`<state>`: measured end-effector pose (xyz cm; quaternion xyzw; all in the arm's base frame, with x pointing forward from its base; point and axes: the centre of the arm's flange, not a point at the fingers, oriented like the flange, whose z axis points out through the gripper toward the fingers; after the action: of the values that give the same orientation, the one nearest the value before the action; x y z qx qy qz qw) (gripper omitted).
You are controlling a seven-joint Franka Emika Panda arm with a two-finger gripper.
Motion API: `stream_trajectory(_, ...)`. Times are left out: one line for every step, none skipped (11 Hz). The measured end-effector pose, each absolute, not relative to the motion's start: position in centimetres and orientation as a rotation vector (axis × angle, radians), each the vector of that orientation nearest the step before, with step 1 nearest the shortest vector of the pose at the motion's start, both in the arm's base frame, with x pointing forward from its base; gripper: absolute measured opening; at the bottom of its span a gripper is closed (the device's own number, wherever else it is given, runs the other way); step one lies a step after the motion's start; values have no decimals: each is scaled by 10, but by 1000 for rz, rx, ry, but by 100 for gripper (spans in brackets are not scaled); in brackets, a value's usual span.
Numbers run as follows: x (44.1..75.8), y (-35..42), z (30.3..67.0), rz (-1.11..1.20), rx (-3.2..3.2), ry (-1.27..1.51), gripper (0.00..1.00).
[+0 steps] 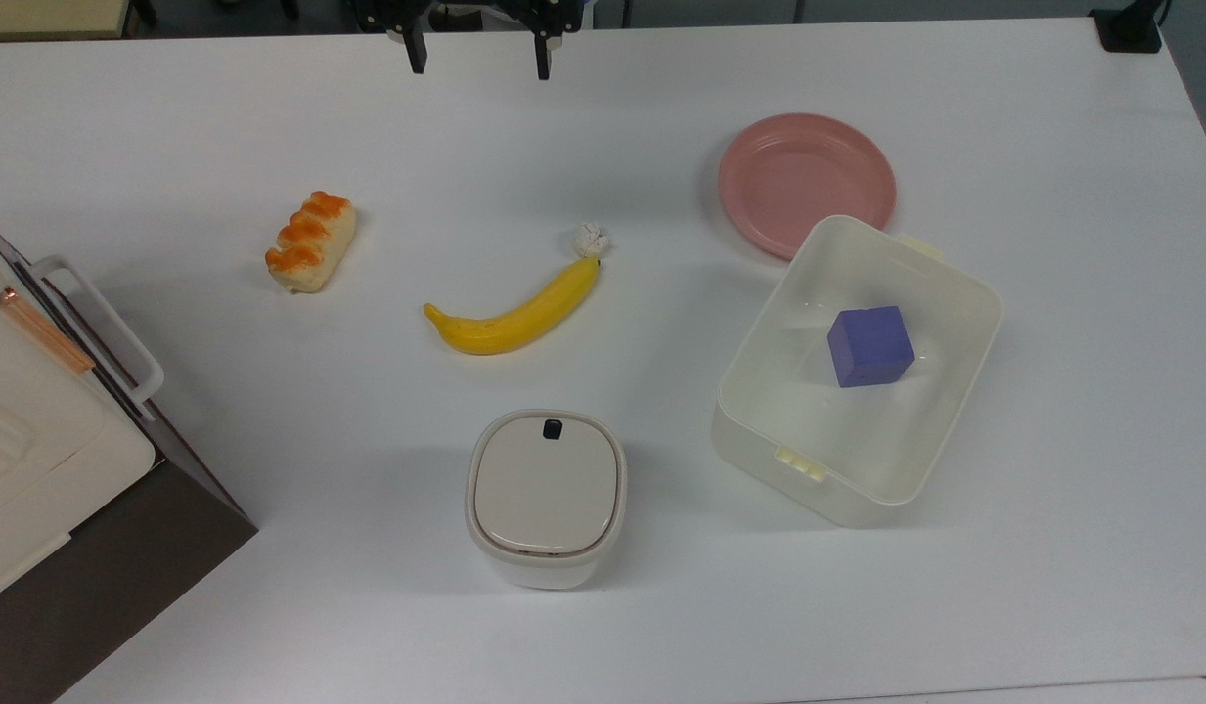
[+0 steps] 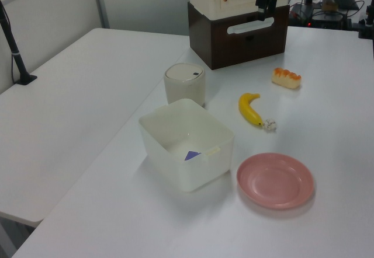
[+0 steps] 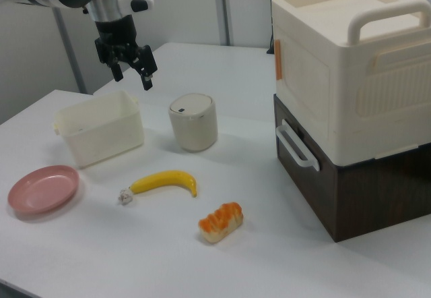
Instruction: Open the trash can
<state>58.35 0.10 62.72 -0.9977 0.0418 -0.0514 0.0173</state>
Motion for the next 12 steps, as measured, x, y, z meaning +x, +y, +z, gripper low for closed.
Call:
stream_trajectory(584, 1, 627, -159, -3100, 130, 100)
stream_trajectory(584, 1, 627, -159, -3100, 130, 100)
stream_trajectory(584, 1, 627, -158, -3100, 130, 100)
stream_trajectory(584, 1, 626, -157, -3100, 130, 100)
stream_trajectory(584, 1, 626, -157, -3100, 130, 100)
stream_trajectory(584, 1, 626, -156, -3100, 130, 100)
stream_trajectory(584, 1, 626, -156, -3100, 130, 100)
stream_trajectory(584, 1, 626, -155, -3100, 130, 100)
stream_trajectory(584, 1, 625, -155, -3100, 130, 100)
stream_trajectory(584, 1, 625, -155, -3100, 130, 100)
stream_trajectory(585, 1, 624, -151, -3101, 131, 100)
stream_trajectory(586, 1, 621, -143, -3101, 131, 100)
